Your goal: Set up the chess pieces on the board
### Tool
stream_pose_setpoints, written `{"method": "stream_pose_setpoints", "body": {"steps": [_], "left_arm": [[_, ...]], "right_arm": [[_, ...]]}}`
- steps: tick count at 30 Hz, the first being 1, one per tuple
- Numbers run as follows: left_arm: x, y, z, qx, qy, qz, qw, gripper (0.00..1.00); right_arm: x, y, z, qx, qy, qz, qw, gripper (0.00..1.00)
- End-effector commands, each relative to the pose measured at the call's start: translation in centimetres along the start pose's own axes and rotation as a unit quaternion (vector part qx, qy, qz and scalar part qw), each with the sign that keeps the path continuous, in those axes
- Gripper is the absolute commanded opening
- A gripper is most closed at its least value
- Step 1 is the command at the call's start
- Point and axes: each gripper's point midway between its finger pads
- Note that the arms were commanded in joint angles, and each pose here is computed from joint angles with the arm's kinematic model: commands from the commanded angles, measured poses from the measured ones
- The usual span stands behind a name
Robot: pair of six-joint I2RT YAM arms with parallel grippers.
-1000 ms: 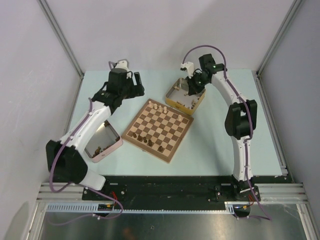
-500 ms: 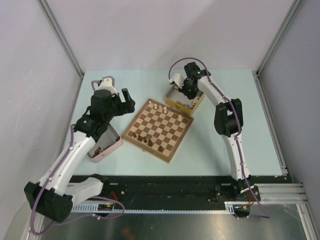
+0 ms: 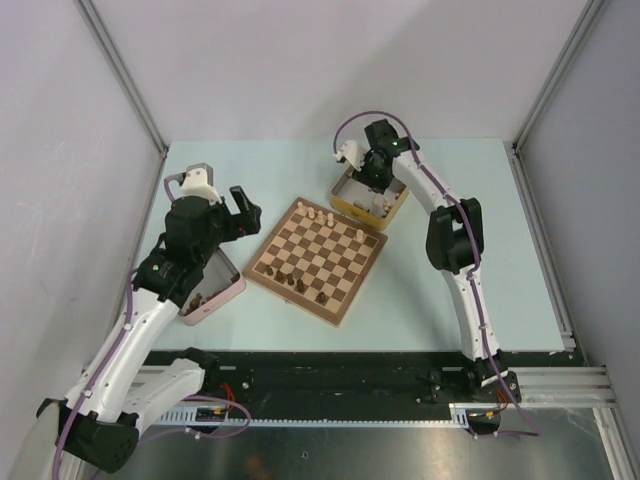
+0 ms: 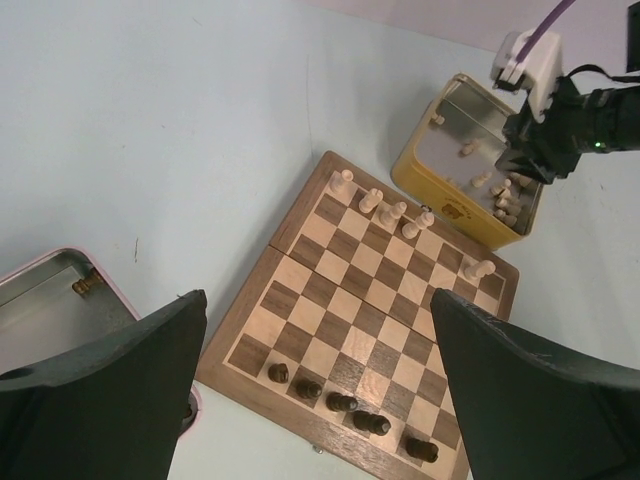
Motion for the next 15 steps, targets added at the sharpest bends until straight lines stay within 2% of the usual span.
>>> {"method": "stream_pose_setpoints", "body": {"steps": [1, 7, 15], "left_arm": [[0.3, 0.2, -1.0, 0.008, -0.021, -0.006, 1.0, 0.98], [-0.2, 0.2, -0.6, 0.005, -0.012, -0.005, 1.0, 0.99], [-0.5, -0.2, -0.6, 0.002, -0.004, 0.003, 1.0, 0.99]], "right_arm": [[2.5, -1.9, -0.7, -0.063, -0.044, -0.008, 0.997, 0.4], [2.1, -0.2, 1.3, -0.135, -0.051, -0.083, 0.986, 0.37], [0.8, 0.2, 1.8, -0.156, -0.051, -0.101, 0.981, 0.38]]}}
Point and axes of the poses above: each gripper's point midway between its finger pads, its own x axis back along the fingers, its own y axis along the line the jaws close on, z = x × y, and after that the axes turned 1 degree about -x, right-handed
